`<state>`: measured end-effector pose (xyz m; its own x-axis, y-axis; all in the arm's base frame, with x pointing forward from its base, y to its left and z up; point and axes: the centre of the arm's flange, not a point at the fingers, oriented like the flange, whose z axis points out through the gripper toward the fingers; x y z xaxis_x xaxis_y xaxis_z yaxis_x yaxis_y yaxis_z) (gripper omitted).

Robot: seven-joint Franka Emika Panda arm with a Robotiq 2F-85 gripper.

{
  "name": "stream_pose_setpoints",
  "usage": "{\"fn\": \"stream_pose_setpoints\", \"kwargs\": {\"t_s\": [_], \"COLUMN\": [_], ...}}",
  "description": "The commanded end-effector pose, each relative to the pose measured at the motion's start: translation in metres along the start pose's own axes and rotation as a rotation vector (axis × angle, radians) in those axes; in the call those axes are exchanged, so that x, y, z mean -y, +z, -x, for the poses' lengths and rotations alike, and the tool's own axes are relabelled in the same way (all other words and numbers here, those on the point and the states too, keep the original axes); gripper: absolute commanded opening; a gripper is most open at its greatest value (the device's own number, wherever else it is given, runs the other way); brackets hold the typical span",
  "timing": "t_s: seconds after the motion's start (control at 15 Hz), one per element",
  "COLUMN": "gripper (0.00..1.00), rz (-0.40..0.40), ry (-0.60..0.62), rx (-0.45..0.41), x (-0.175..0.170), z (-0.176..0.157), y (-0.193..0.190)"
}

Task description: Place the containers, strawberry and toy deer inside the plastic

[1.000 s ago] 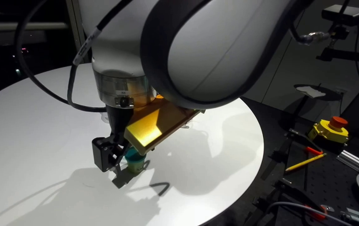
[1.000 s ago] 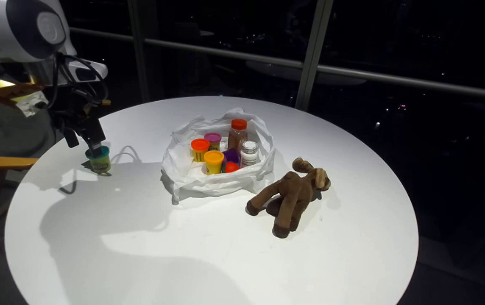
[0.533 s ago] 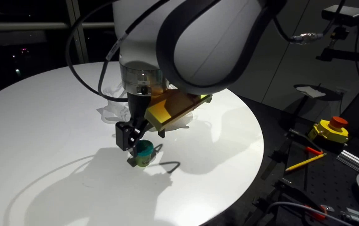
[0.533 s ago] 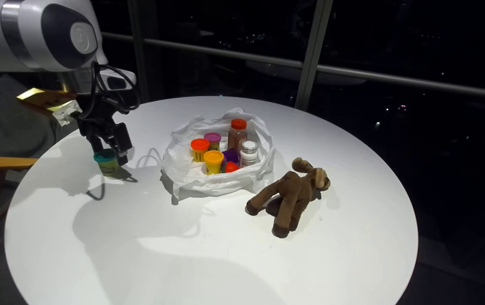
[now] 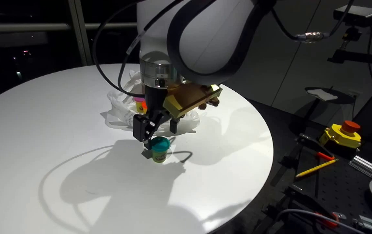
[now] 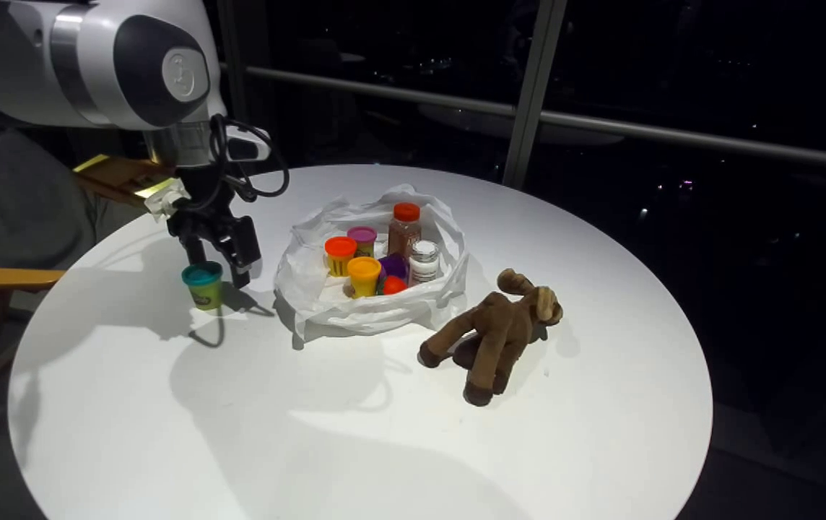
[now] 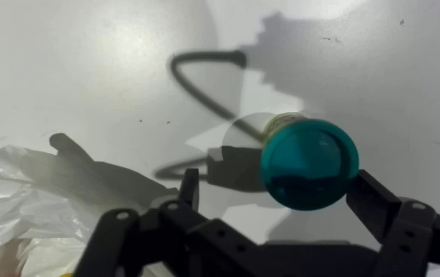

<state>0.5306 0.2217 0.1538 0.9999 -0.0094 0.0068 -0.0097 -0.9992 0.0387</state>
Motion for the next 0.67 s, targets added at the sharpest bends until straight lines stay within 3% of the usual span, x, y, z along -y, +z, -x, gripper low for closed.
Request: {"fn": "stream_pose_setpoints", "kwargs": {"t_s": [0.0,0.07,0.4,0.6], "gripper": [0.74,0.70,0.30,0.28], "rz": [-0.047,-0.054,-0.065,-0.016], "ry": [-0.015,-0.015,-0.015,-0.003], "rx": [0.008,0.014,0.029,0.011], "x": [-0.005,-0.004,0.000,-0.010], "z": [0.005,0.006,0.008,0.000], "y": [-0.006,-0.006,-0.002,-0.018]}}
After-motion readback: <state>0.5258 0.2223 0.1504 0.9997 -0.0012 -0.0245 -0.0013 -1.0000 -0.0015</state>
